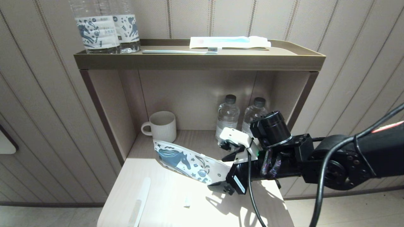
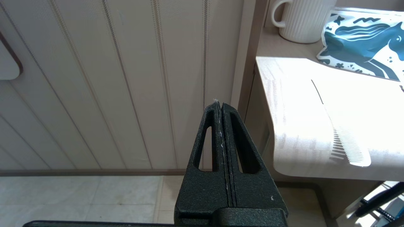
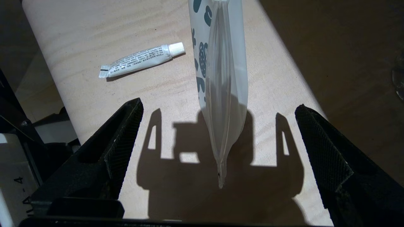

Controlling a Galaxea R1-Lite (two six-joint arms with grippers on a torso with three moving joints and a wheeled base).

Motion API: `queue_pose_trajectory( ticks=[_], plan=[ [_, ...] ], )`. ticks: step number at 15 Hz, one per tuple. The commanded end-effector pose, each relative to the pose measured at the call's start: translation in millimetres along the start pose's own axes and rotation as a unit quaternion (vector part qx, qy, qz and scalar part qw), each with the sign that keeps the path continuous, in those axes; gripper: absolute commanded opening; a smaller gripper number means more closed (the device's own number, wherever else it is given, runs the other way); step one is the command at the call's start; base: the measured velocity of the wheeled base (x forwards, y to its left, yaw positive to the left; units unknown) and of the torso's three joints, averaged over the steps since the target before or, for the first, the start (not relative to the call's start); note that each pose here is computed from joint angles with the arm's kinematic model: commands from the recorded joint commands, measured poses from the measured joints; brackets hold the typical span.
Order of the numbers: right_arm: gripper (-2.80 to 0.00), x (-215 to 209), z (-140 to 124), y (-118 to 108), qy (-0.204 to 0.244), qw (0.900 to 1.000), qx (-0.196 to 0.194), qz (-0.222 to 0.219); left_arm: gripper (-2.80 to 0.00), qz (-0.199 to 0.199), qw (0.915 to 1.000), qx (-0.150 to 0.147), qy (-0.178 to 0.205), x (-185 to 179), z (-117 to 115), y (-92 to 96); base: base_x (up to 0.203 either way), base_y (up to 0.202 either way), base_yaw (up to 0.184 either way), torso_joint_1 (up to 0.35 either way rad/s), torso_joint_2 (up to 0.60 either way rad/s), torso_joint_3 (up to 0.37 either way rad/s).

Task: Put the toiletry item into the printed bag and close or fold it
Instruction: Pick up the storage bag

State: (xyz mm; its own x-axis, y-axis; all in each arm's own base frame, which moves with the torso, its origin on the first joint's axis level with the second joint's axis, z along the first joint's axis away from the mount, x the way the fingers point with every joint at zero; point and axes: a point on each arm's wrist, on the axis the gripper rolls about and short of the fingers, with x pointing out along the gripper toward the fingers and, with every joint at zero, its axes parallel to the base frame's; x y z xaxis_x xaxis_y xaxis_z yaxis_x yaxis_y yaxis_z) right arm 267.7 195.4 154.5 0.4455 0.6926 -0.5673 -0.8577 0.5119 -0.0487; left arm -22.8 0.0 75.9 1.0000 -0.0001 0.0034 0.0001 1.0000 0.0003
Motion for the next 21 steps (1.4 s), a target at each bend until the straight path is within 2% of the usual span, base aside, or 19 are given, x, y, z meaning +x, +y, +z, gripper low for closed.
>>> queue_pose_trajectory(
  ticks=[1, 3, 4, 15, 20, 21],
  plan=[
    [0.00, 6.1, -2.6, -1.9, 0.002, 1.000, 0.000, 0.001, -2.80, 0.000, 1.0000, 0.000, -0.001, 0.0, 0.1, 0.0, 0.000, 0.000, 0.000, 0.000, 0.00, 0.000],
    [0.00, 5.8, -1.1, -3.4, -0.005, 1.000, 0.000, -0.002, -2.80, 0.000, 1.0000, 0.001, -0.001, 0.0, 0.1, 0.0, 0.000, 0.000, 0.000, 0.000, 0.00, 0.000],
    [-2.80, 5.7, -0.9, -3.5, -0.005, 1.000, -0.001, -0.002, -2.80, 0.000, 1.0000, 0.000, 0.000, 0.0, 0.0, 0.0, 0.000, 0.000, 0.000, 0.000, 0.00, 0.000],
    [-2.80, 8.5, -0.5, -2.3, -0.005, 1.000, -0.006, 0.000, -2.80, 0.000, 1.0000, 0.000, -0.001, 0.0, 0.1, 0.0, 0.000, 0.000, 0.000, 0.000, 0.00, 0.000],
    [-2.80, -20.9, 11.9, 1.2, -0.036, 0.999, -0.010, -0.014, -2.80, 0.001, 1.0000, 0.001, -0.001, -0.1, 0.1, 0.0, 0.000, 0.000, 0.000, 0.000, 0.00, 0.000],
    [-2.80, -28.4, 11.5, 4.0, -0.039, 0.999, -0.007, -0.016, -2.80, 0.001, 0.9999, 0.010, 0.003, 0.0, 0.8, 0.0, 0.000, 0.000, 0.000, 0.000, 0.00, 0.000]
  ],
)
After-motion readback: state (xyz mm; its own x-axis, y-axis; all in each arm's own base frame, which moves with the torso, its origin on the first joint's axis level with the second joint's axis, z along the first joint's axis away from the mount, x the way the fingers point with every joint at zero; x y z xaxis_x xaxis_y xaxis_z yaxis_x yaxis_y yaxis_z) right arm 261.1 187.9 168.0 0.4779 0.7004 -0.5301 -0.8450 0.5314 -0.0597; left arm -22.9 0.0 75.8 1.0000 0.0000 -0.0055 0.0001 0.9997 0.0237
